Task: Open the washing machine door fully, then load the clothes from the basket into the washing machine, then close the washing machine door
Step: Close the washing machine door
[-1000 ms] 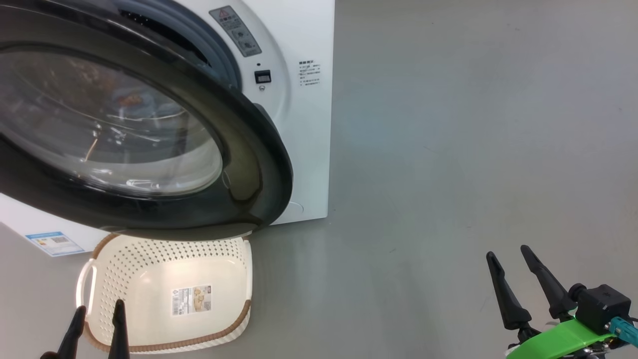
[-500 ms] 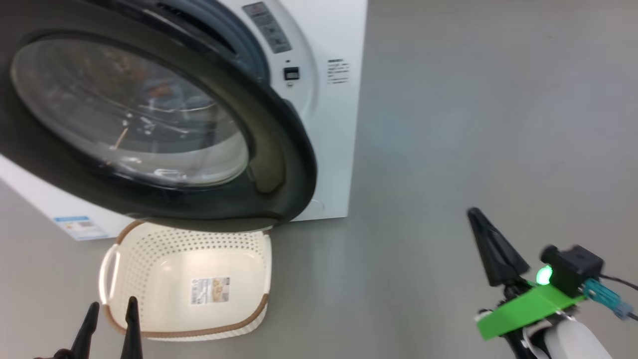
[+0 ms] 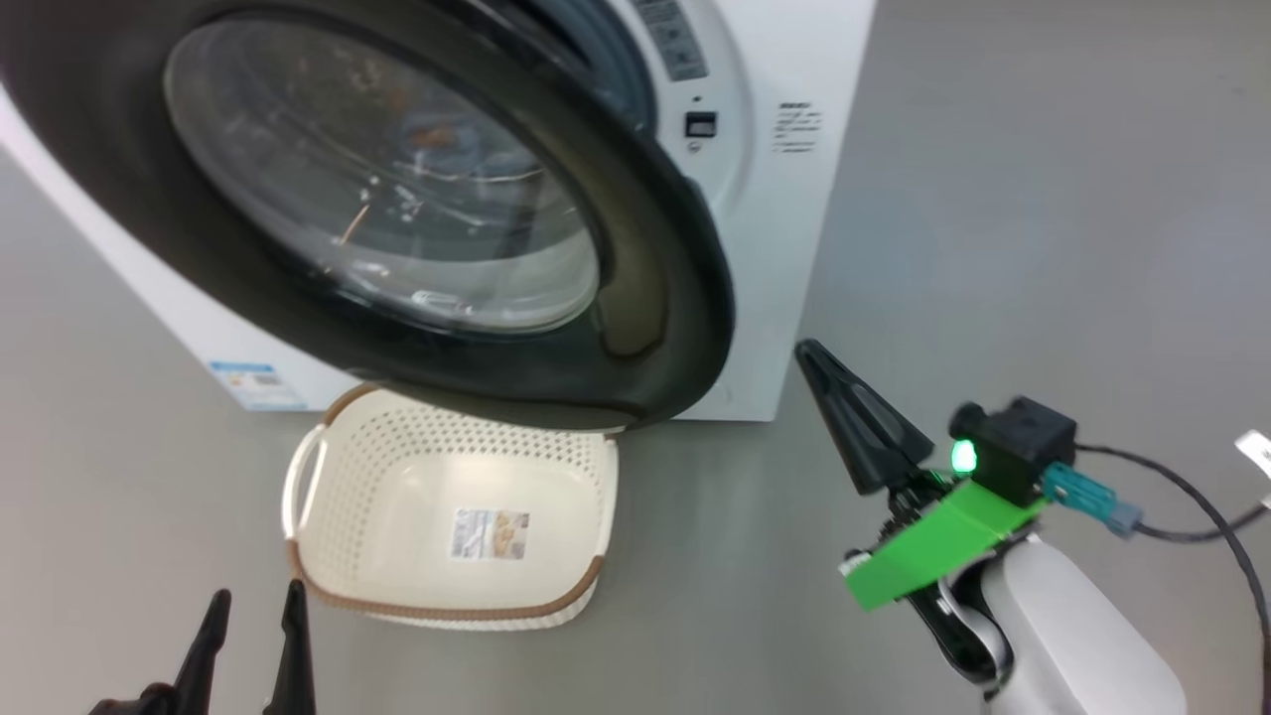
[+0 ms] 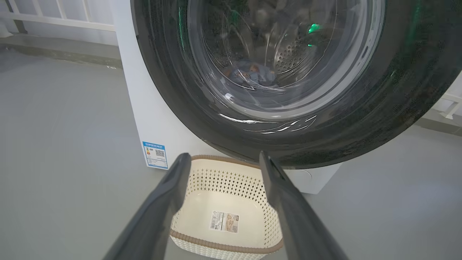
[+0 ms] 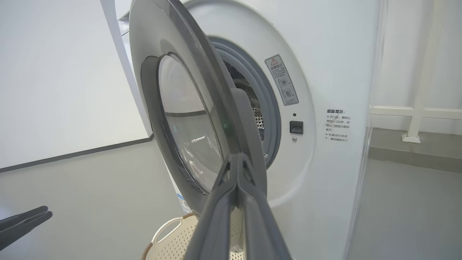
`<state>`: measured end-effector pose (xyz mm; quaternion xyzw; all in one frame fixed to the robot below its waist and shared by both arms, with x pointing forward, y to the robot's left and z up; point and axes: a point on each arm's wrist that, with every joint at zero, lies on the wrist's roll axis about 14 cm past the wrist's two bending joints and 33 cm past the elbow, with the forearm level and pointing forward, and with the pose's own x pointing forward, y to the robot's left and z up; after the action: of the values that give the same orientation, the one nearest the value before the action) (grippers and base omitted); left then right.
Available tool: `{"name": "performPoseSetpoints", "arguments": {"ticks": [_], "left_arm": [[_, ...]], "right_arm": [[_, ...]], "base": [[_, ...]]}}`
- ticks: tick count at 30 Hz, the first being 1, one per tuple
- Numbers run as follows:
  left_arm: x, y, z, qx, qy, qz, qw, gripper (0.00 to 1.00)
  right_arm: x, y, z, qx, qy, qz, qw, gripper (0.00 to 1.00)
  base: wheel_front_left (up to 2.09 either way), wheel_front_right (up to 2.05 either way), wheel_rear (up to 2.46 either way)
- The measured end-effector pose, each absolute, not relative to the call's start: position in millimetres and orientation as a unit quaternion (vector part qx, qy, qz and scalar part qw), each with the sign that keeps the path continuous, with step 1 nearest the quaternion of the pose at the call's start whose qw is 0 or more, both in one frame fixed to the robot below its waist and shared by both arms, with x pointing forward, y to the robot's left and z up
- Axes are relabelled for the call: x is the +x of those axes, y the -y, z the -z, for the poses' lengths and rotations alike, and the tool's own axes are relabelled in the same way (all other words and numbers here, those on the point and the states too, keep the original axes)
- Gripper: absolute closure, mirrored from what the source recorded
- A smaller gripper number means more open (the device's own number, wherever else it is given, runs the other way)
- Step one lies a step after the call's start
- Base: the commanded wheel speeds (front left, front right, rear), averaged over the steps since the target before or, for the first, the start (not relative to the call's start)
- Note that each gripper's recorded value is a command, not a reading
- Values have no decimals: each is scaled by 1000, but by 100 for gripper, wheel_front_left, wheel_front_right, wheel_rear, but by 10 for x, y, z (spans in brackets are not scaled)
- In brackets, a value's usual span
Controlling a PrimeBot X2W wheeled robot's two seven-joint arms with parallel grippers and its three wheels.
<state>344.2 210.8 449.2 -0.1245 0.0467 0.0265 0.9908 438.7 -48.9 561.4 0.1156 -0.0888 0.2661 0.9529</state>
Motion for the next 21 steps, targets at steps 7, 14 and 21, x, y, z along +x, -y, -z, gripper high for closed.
{"name": "performPoseSetpoints", "arguments": {"ticks": [7,14,21], "left_arm": [[3487,-2220,-4498,-124,-44,-48,990,0],[3546,-2264,-4440,-126,-51,-60,989,0],[3572,-2272,-4380,-126,-60,-65,988,0]], "right_arm": [[4574,61,-5506,111,68,-320,938,100],[4768,-107,-5287,112,38,-337,934,100],[4888,-181,-5223,113,31,-343,932,100]], "base": [[0,0,0],[0,0,0],[0,0,0]]}}
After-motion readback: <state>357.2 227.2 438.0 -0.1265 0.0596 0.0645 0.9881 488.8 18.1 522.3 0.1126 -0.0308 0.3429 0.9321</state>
